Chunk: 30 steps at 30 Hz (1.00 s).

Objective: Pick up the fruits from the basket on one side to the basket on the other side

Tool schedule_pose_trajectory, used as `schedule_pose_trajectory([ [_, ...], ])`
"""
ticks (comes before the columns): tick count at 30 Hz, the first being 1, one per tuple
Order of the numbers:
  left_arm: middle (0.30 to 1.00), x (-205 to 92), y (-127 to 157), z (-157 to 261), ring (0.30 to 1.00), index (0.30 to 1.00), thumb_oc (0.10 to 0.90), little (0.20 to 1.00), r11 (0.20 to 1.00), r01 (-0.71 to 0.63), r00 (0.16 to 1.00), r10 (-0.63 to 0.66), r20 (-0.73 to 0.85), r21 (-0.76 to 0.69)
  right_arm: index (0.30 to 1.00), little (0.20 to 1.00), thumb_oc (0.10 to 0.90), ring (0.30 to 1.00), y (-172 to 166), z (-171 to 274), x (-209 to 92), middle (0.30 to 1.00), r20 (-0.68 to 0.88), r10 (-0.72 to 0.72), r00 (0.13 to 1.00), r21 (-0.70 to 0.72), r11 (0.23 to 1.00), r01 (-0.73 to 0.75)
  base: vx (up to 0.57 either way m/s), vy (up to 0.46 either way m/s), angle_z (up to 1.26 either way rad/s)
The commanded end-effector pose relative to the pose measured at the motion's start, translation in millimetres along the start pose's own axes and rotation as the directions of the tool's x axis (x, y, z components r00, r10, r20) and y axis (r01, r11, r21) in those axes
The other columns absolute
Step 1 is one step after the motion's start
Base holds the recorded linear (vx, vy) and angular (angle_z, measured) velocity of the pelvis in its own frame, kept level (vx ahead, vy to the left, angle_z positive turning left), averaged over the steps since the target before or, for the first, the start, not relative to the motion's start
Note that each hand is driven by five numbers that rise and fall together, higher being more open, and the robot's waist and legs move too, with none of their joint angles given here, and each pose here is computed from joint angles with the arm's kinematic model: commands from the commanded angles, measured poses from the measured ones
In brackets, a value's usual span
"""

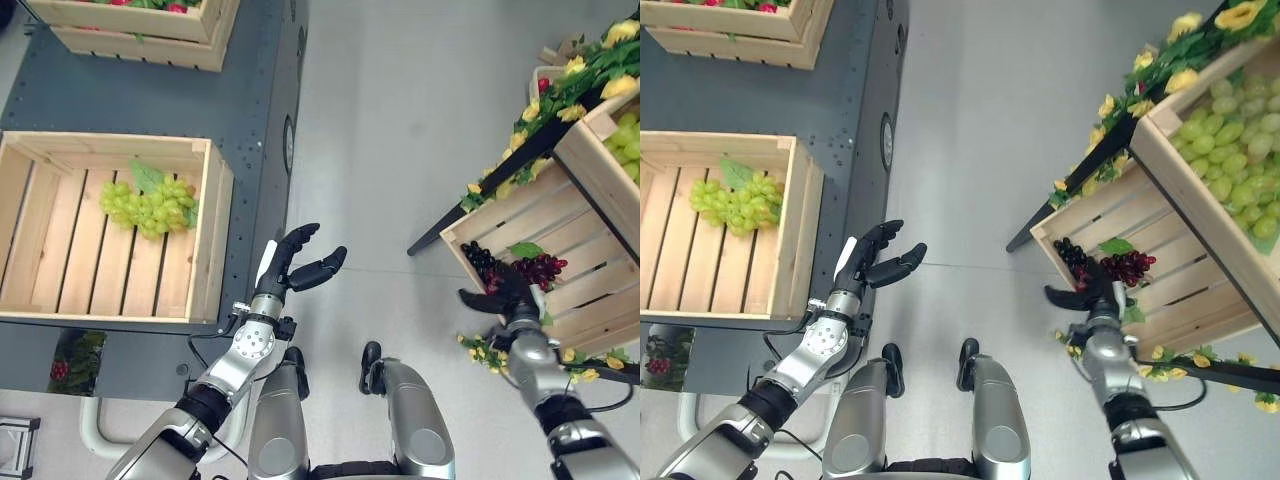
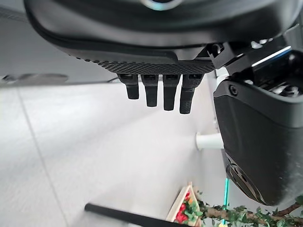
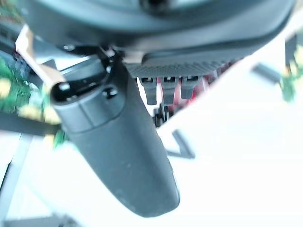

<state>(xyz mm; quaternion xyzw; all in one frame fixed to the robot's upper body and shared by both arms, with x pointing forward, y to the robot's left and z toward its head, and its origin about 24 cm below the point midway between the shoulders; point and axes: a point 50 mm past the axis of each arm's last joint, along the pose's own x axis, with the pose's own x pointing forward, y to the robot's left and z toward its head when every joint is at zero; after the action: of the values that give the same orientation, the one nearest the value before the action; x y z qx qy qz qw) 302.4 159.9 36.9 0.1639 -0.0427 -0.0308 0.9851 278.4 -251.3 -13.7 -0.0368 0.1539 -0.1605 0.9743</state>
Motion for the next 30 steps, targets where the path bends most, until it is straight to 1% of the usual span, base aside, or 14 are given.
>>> schedule_pose_trajectory([
  [1,0.9,0.9,-1.3,28.4,0.9,0.9,0.8,0.9,0.998,-0.042,0.982,0.052,0.183,-0.056,0.9,0.9,0.8,0.9,-6.2,35.6,1.9,0.9,0.231,-0.078,0.97,-0.029,0.996,0.088,0.06,0.062,0.05],
  [2,0.9,-3.3,-0.4,23.5,0.9,0.9,0.8,0.9,0.997,-0.052,0.983,0.062,0.176,-0.058,0.9,0.9,0.8,0.9,5.4,29.5,-4.0,0.9,0.232,-0.045,0.972,-0.044,0.997,0.057,0.04,0.037,0.04],
  [3,0.9,-3.5,-0.4,23.3,0.9,0.9,0.8,0.9,0.997,-0.052,0.983,0.062,0.175,-0.057,0.9,0.9,0.8,0.9,5.4,29.3,-4.1,0.9,0.232,-0.045,0.972,-0.045,0.997,0.057,0.06,0.057,0.01],
  [4,0.9,-6.6,0.8,20.3,0.9,0.9,0.8,0.9,0.996,-0.071,0.981,0.078,0.176,-0.049,0.9,0.9,0.8,0.9,16.8,24.7,-9.6,0.9,0.233,-0.003,0.972,-0.061,0.998,0.018,0.03,0.037,-0.05],
  [9,0.9,-16.9,3.9,13.3,0.9,0.9,0.8,0.9,0.994,-0.112,0.975,0.113,0.192,-0.015,0.9,0.9,0.8,0.9,36.3,8.8,-25.0,0.9,0.226,0.055,0.973,-0.092,0.995,-0.035,0.06,0.036,0.01],
  [15,0.9,-22.3,9.2,14.2,0.9,0.9,0.8,0.9,0.987,-0.16,0.961,0.156,0.227,0.001,0.9,0.9,0.8,0.9,48.0,0.5,-33.1,0.9,0.202,0.077,0.976,-0.083,0.995,-0.062,0.03,0.007,0.02],
  [21,0.9,-29.5,26.9,17.4,0.9,0.9,0.8,0.9,0.955,-0.285,0.917,0.245,0.314,0.087,0.9,0.9,0.8,0.9,50.8,-11.3,-39.3,0.9,0.158,0.134,0.978,-0.096,0.988,-0.12,0.02,-0.013,0.02],
  [22,0.9,-31.3,34.4,18.7,0.9,0.9,0.8,0.9,0.936,-0.33,0.898,0.27,0.348,0.126,0.9,0.9,0.8,0.9,50.0,-14.6,-41.1,0.9,0.147,0.146,0.978,-0.104,0.986,-0.131,0.01,-0.026,0.05],
  [23,0.9,-31.7,37.0,19.0,0.9,0.9,0.8,0.9,0.929,-0.345,0.892,0.279,0.356,0.135,0.9,0.9,0.8,0.9,49.6,-15.4,-41.5,0.9,0.145,0.15,0.978,-0.105,0.985,-0.136,0.01,-0.044,0.11],
  [27,0.9,-32.3,65.8,23.9,0.9,0.9,0.8,0.9,0.858,-0.454,0.846,0.33,0.419,0.24,0.9,0.9,0.8,0.9,48.2,-20.0,-43.3,0.9,0.122,0.173,0.977,-0.115,0.981,-0.16,0.0,-0.048,0.22],
  [30,0.9,-33.0,91.6,24.6,0.9,0.9,0.8,0.9,0.786,-0.521,0.825,0.364,0.432,0.334,0.9,0.9,0.8,0.9,47.3,-22.1,-44.5,0.9,0.108,0.195,0.975,-0.12,0.976,-0.182,-0.01,-0.034,0.3],
])
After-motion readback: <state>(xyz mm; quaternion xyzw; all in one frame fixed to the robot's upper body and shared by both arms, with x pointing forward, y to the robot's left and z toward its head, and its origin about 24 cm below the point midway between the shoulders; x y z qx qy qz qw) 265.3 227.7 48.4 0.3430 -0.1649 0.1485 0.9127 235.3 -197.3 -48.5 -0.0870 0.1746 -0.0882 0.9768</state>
